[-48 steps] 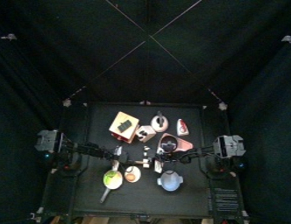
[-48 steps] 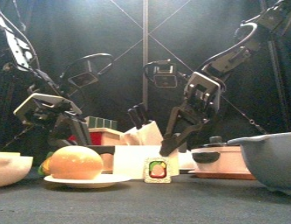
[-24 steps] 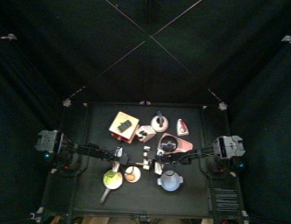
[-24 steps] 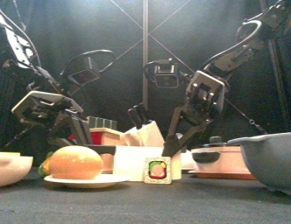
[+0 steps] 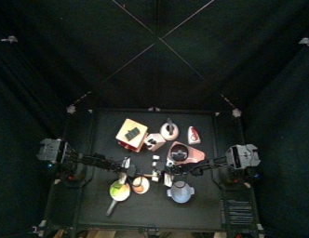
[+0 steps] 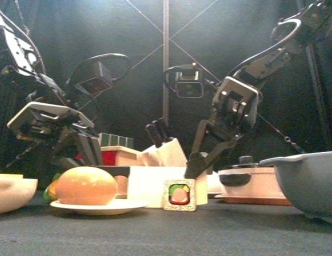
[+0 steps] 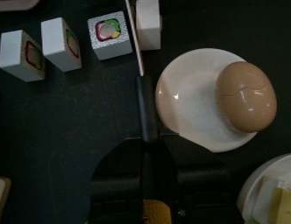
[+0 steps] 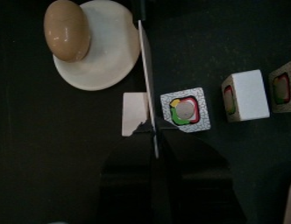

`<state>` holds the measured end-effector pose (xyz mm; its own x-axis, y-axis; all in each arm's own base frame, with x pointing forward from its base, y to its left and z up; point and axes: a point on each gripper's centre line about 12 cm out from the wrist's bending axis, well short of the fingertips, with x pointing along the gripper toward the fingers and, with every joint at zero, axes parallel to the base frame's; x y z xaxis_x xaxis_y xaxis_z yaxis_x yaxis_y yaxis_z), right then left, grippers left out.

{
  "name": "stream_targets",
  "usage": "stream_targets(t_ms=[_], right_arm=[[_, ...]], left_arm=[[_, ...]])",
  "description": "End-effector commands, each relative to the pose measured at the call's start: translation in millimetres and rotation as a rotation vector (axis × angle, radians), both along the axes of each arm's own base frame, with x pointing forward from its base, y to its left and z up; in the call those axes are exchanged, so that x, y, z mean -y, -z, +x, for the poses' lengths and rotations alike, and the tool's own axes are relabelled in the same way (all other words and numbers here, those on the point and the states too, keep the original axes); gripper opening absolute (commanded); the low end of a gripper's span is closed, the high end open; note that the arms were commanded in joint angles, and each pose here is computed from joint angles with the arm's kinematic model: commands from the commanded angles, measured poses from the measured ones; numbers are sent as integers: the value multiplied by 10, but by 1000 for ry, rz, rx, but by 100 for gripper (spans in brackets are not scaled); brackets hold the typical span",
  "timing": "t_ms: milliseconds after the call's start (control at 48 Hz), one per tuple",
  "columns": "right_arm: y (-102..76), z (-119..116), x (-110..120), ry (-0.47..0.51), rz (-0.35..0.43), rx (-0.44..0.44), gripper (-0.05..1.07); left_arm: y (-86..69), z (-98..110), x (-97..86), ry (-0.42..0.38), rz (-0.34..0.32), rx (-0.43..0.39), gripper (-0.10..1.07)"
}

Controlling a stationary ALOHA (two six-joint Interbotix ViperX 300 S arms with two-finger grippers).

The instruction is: Cut sushi roll

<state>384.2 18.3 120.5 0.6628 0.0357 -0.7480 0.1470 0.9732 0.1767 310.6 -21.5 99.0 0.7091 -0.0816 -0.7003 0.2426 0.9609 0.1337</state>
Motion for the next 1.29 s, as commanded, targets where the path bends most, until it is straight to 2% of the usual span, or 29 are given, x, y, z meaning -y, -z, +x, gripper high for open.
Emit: stream_targets(t_ms=[0, 104, 271, 458, 625, 812, 896, 1271], right_arm=[[-130, 33, -9, -1, 3, 26, 42], [-155, 26, -10, -2, 4, 20, 42], [-321, 23, -10, -9, -1, 55, 42], [-575, 4, 29, -9, -11, 122, 42], [-677, -2, 72, -4, -19, 156, 42], [-755, 0, 127, 6, -26, 191, 42], [-783, 10, 145, 8, -30, 216, 43], [-816, 33, 142, 2, -40, 300, 44]], left_arm=[[-59, 17, 29, 12, 3, 16, 41], [-62, 14, 52, 24, 8, 16, 41], [-197, 55, 31, 14, 3, 61, 41], [-455, 55, 27, 13, -2, 145, 41], [-605, 17, 29, 14, -9, 202, 41], [-771, -65, 53, 30, -35, 325, 41], [-802, -129, 65, 39, -49, 373, 41], [-806, -247, 40, -7, -94, 407, 41]])
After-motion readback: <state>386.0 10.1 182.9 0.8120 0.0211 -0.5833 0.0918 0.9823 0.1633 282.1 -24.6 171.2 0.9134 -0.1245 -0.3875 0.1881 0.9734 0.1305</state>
